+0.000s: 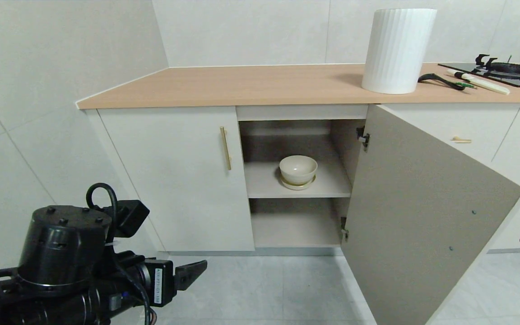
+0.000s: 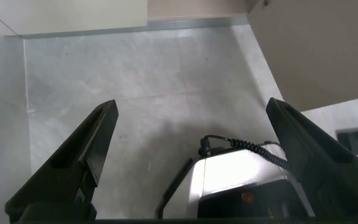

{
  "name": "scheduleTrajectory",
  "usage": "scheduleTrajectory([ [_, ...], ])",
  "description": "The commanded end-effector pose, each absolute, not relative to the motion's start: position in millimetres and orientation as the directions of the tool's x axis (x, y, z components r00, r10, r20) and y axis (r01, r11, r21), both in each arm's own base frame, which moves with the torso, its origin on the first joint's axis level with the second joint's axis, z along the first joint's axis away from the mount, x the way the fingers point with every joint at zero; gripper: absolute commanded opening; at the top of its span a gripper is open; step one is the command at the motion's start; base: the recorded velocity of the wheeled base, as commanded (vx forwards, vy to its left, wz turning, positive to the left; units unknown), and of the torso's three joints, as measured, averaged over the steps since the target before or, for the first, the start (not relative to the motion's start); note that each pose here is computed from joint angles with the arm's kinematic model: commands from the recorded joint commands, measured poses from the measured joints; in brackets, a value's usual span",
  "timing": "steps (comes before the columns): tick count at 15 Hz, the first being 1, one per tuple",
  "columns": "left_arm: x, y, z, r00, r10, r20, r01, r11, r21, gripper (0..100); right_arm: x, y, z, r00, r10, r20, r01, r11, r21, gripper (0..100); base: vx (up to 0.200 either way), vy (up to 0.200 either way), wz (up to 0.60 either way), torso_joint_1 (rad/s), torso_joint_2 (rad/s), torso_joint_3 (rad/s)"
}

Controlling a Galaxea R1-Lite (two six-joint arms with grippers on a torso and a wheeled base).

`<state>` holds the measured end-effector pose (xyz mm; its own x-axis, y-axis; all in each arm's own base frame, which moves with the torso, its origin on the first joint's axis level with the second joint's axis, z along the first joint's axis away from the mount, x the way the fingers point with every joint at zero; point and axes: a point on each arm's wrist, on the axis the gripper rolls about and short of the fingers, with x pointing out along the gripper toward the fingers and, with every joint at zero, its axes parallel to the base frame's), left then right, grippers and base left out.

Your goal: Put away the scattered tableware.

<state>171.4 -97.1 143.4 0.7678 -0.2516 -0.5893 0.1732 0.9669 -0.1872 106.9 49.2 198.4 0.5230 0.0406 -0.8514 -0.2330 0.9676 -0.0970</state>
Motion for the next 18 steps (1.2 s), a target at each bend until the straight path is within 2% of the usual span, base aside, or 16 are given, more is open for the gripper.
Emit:
scheduleTrajectory([
  [1,172.0,-97.5,142.8,0.767,-0.251,-0.591,0.172,0.967,-0.187,100,114.8,34.5,211.4,0.568,-0.060,-0.821,-0.081,0.988,-0.128,100,0.000,0.000,0.00,0.000,0.00,0.000],
  [5,172.2,-97.6,142.5,0.766,-0.250,-0.593,0.172,0.967,-0.186,100,124.0,15.0,222.9,0.584,-0.212,-0.784,0.113,0.977,-0.180,100,0.000,0.000,0.00,0.000,0.00,0.000],
  [9,172.1,-97.5,142.3,0.764,-0.251,-0.594,0.173,0.967,-0.187,100,140.7,-1.9,225.7,0.604,-0.301,-0.738,0.238,0.952,-0.193,100,0.000,0.000,0.00,0.000,0.00,0.000],
  [15,172.4,-97.7,142.2,0.764,-0.251,-0.594,0.173,0.967,-0.187,100,193.8,-14.3,211.0,0.662,-0.344,-0.666,0.366,0.924,-0.113,100,0.000,0.000,0.00,0.000,0.00,0.000],
  [18,172.3,-97.7,142.0,0.764,-0.251,-0.595,0.172,0.967,-0.186,100,213.3,-15.0,201.2,0.658,-0.341,-0.672,0.403,0.913,-0.069,100,0.000,0.000,0.00,0.000,0.00,0.000],
])
